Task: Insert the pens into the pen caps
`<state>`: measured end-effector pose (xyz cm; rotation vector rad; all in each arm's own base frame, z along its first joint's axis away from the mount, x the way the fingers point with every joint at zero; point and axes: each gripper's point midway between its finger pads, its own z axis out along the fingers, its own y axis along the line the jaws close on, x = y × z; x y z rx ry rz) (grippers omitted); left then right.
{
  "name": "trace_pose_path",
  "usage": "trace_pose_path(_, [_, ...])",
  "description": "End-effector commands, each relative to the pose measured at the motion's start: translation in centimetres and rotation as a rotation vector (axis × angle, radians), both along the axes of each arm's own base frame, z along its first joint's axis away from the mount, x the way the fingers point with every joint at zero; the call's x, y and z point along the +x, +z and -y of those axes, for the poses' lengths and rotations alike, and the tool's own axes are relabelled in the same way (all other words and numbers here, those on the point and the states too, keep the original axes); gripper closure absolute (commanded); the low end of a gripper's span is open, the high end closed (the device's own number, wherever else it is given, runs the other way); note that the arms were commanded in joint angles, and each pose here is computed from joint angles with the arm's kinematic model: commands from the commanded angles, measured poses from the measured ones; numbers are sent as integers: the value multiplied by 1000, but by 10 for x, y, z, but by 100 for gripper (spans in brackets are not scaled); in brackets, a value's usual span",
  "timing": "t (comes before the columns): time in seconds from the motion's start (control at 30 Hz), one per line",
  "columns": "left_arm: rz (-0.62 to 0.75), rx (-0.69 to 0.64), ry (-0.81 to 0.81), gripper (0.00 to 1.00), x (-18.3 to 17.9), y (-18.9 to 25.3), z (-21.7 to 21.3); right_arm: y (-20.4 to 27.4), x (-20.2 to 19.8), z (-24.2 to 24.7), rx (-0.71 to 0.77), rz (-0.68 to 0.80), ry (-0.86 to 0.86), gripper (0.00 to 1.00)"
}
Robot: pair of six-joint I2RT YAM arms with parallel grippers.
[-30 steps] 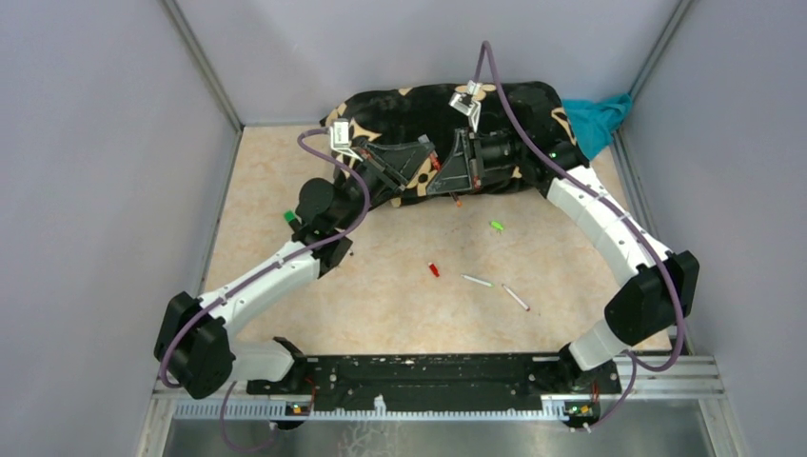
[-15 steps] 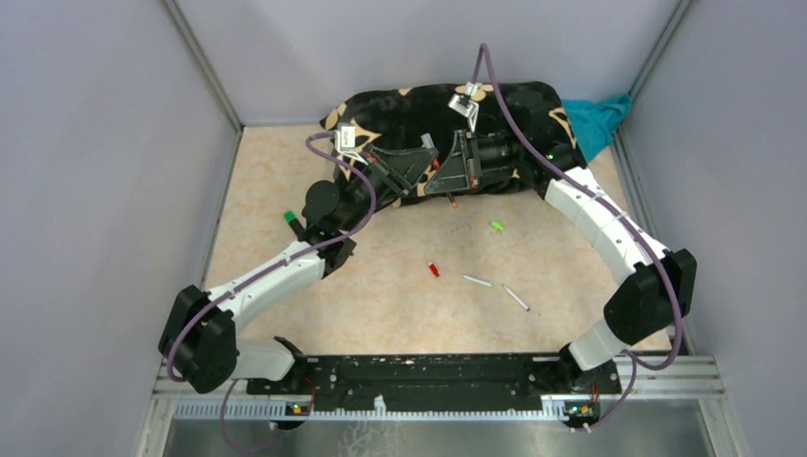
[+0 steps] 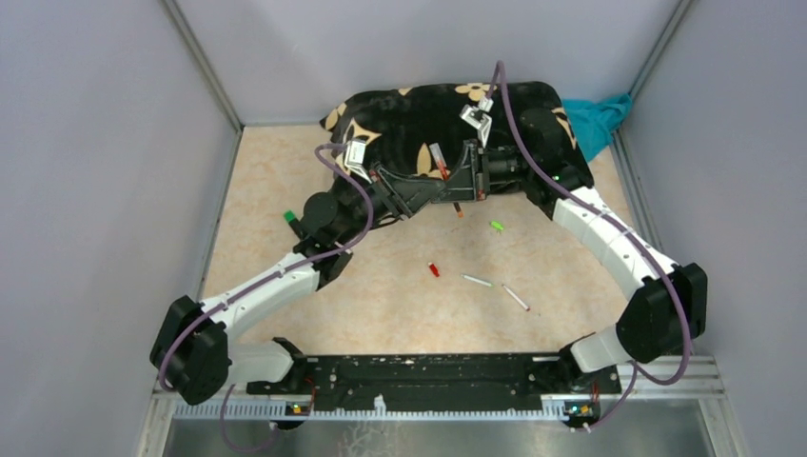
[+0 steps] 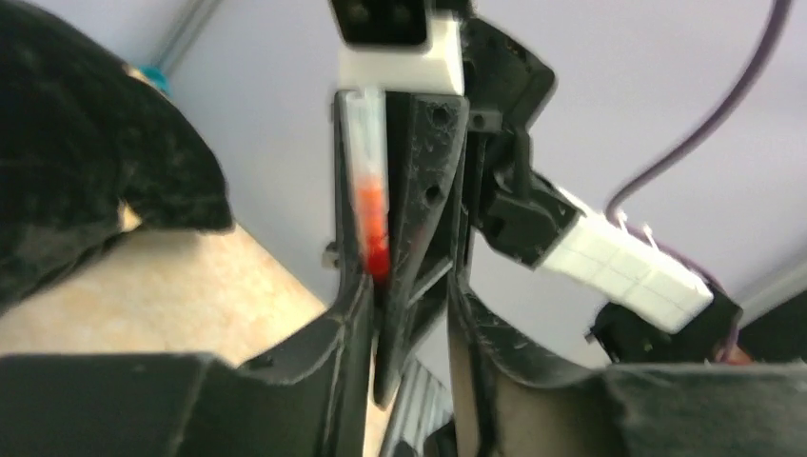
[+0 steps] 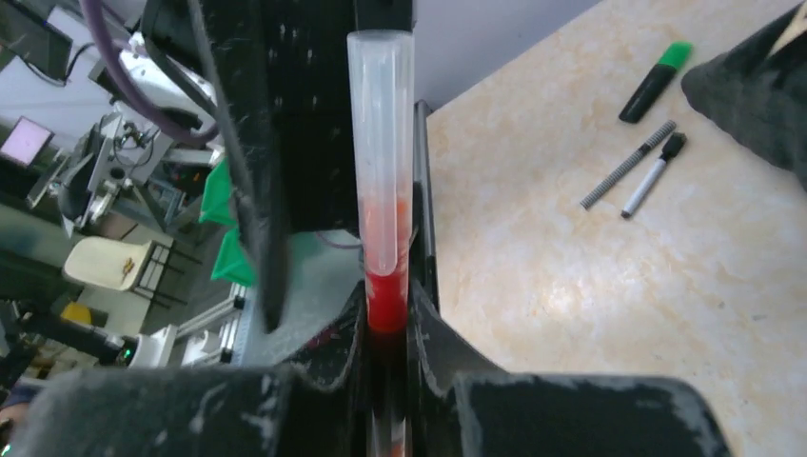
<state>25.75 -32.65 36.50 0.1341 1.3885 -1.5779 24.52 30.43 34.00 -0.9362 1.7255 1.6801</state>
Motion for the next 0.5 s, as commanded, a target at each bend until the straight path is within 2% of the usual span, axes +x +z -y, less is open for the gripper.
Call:
trace_pose_path(0.0, [-149, 222, -441, 57, -87, -75, 30, 61, 19, 2, 151, 303, -156, 100])
trace_pose_path(0.23, [-111, 217, -354, 30, -85, -67, 11, 54, 2, 6, 161, 299, -97, 100])
trace_pose_path(0.47, [142, 173, -173, 10, -84, -21, -19, 39, -31, 14, 180, 365, 66, 100])
